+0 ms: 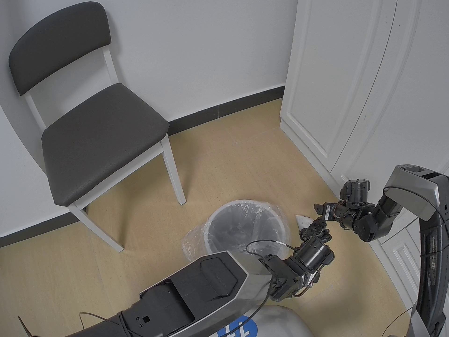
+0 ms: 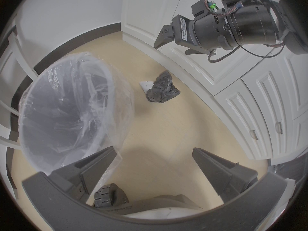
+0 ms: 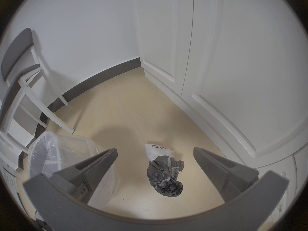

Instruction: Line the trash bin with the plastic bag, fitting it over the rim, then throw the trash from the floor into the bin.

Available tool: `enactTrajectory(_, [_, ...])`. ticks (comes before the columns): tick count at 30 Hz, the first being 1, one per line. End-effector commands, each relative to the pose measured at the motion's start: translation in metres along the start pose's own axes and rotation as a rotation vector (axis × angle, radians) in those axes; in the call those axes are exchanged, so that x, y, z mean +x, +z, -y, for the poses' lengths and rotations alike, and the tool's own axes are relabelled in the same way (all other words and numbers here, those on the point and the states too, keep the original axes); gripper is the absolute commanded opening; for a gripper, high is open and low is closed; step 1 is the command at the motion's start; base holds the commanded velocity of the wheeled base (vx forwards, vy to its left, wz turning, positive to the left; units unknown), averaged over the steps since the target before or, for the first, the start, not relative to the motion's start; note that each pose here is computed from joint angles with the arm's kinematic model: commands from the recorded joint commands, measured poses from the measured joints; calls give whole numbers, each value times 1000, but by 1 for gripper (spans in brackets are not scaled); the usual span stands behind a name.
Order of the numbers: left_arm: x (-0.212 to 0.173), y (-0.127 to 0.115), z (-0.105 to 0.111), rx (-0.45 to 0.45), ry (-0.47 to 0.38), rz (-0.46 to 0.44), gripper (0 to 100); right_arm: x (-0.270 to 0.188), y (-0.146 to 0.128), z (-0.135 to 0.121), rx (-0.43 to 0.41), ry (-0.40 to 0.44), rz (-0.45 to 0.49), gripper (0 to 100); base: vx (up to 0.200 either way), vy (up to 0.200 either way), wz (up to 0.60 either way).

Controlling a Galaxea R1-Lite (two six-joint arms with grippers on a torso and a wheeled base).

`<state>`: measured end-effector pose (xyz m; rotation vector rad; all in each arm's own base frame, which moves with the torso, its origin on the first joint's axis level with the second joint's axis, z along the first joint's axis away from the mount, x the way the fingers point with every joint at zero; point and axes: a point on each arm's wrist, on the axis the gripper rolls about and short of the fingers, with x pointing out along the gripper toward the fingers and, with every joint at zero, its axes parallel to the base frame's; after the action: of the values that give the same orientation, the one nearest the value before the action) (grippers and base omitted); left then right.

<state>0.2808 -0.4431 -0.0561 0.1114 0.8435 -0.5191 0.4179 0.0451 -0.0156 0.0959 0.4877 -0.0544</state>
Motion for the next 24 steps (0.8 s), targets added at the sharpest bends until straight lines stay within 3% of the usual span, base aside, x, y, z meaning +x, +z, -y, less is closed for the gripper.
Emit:
enactTrajectory(1, [1, 0, -1, -4, -43, -25, 100, 0, -1, 0, 0, -1, -1, 100, 0, 0, 0])
enactTrajectory(4, [1, -1, 0, -5, -78, -44, 100, 1, 0, 2, 3, -5, -1, 100, 0, 0, 0])
enactTrajectory(11, [1, -1, 1, -4, -72, -36, 100, -2, 3, 3, 3, -4, 8, 100, 0, 0, 0])
enactTrajectory(17, [-8, 6, 4, -35, 42, 39, 100, -5, 5, 3, 6, -2, 15, 100, 0, 0, 0])
enactTrajectory(24, [-45, 28, 14, -113, 71, 80, 100, -12, 12, 4, 13, 38, 23, 100, 0, 0, 0])
